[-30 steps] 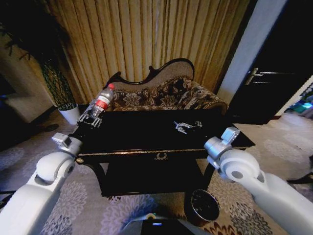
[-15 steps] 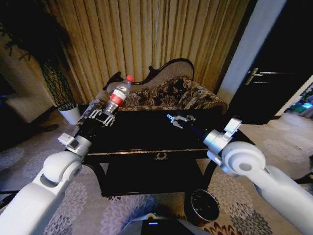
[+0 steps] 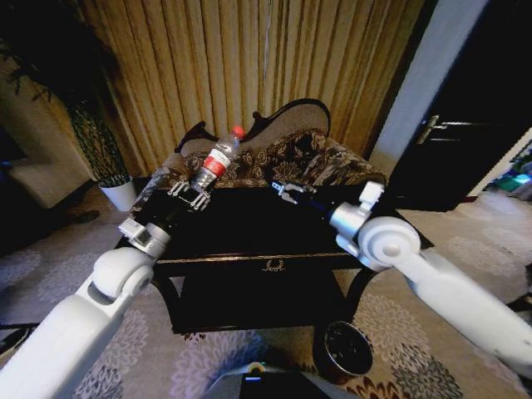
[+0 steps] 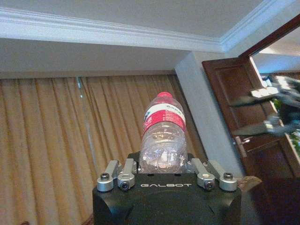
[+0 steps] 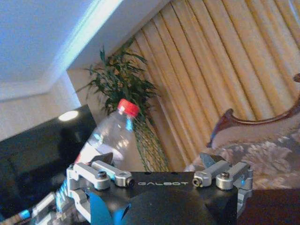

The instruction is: Move to the front of the table and place the trash on the table into the trash bin.

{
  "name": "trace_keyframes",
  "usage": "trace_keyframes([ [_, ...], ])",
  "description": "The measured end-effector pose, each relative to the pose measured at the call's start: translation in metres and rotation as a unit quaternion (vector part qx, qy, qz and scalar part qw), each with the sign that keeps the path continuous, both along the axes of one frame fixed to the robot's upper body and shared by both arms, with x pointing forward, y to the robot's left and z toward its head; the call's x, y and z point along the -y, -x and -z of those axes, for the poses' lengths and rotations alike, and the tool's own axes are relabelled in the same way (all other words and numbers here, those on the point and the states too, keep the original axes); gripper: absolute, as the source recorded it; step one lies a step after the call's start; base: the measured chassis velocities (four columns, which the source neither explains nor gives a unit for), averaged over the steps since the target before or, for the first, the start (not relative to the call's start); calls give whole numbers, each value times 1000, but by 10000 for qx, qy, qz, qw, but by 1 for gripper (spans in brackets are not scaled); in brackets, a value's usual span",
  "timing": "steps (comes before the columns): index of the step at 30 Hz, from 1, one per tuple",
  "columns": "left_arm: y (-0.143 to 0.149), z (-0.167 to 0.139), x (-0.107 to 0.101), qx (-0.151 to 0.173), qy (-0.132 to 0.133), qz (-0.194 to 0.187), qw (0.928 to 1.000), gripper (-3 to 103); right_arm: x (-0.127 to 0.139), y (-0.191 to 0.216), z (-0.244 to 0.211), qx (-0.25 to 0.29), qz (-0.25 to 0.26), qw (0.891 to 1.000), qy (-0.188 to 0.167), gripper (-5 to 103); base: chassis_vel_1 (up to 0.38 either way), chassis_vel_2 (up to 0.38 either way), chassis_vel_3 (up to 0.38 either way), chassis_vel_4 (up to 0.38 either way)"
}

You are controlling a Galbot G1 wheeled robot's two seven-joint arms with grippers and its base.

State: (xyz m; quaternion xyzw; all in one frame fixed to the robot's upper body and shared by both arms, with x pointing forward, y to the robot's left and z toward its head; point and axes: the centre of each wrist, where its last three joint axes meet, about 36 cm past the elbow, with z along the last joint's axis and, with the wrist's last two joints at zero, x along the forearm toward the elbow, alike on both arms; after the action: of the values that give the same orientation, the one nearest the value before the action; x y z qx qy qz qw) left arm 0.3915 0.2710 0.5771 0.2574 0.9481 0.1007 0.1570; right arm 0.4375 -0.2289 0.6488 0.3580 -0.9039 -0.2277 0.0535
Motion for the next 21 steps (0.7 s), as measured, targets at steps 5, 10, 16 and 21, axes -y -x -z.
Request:
trace_keyframes([
  [5,1,3,8,-70,23,106,9999,41,-8,-9,-5,8,-87,9999,-100,100,0,0,0,0],
  [10,4,5,15,-125,-39,215,9997,41,-16,-12,-2,-65,-215,9997,-99,100,0,0,0,0],
  [16,0,0,20,-84,-95,317,9994,41,-22,-13,0,-78,-306,9994,-102,100,0,0,0,0],
  [21,-3,-1,27,-111,-88,397,9991,41,-25,-13,2,-63,-338,9994,-17,100,0,0,0,0],
])
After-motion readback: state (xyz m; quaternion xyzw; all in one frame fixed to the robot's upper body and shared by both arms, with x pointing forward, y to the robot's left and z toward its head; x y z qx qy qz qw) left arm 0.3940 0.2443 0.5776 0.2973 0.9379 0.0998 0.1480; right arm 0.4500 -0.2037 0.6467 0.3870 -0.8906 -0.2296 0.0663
